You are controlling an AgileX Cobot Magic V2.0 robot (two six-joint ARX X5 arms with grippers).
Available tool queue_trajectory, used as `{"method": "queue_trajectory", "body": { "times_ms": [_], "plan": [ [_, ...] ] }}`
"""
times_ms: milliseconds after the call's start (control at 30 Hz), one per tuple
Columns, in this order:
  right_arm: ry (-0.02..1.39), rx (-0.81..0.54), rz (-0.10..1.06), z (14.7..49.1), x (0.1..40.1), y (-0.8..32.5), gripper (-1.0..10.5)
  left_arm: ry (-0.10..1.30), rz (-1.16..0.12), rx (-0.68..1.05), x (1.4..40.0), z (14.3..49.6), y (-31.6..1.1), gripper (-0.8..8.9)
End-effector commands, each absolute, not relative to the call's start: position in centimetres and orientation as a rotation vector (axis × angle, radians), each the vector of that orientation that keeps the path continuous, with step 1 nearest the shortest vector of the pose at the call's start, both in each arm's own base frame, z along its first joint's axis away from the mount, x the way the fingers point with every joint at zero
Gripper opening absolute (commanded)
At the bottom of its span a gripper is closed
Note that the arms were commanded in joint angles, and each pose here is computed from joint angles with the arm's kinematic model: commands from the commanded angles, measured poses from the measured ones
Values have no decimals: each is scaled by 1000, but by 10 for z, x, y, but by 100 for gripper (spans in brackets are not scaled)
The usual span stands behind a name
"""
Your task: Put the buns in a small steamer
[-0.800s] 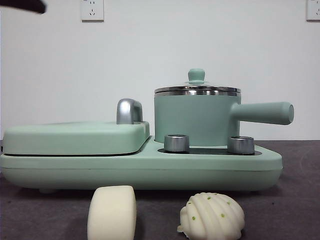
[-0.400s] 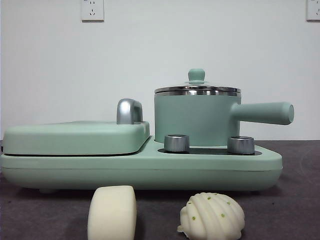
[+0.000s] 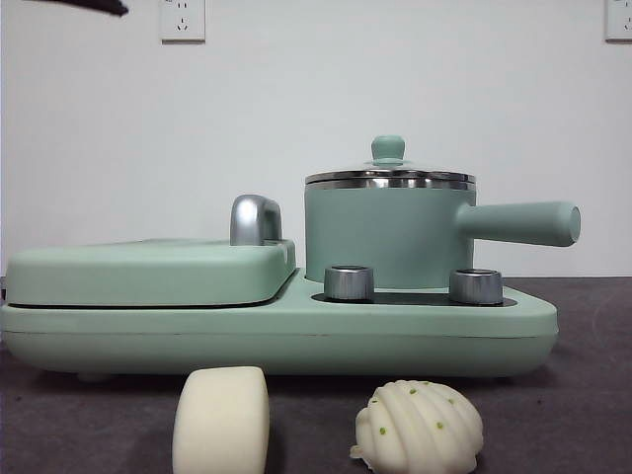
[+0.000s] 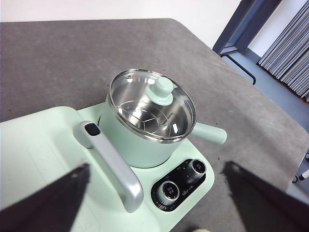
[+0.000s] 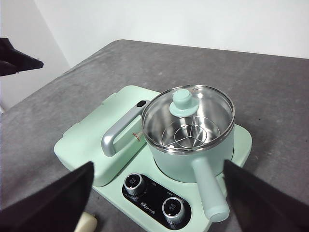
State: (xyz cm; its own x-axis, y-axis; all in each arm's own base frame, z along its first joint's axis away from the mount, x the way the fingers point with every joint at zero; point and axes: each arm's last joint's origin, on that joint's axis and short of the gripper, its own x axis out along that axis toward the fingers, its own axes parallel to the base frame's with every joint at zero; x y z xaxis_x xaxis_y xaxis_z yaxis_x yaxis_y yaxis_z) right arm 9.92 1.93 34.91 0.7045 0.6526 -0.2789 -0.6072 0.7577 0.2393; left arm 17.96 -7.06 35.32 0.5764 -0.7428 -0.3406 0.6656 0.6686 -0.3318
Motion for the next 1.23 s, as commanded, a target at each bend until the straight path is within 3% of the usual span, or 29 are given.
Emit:
{"method": "queue_trajectory", "body": {
  "times_ms": [33, 267, 633, 900, 1233],
  "plan": [
    [341, 118, 706, 354, 99, 19, 459, 447, -844, -165, 182, 360, -72, 504],
    [341, 118, 706, 354, 99, 19, 459, 459, -833, -220, 194, 359, -76, 498],
    [350, 143, 702, 354, 99, 19, 459, 691, -836, -172, 262, 368, -103, 496],
    [350, 144, 702, 354, 99, 19, 459, 818, -847, -77, 320, 374, -143, 494],
    [353, 145, 701, 353, 99, 19, 459, 920, -819, 76, 360, 376, -201, 492]
  ]
}}
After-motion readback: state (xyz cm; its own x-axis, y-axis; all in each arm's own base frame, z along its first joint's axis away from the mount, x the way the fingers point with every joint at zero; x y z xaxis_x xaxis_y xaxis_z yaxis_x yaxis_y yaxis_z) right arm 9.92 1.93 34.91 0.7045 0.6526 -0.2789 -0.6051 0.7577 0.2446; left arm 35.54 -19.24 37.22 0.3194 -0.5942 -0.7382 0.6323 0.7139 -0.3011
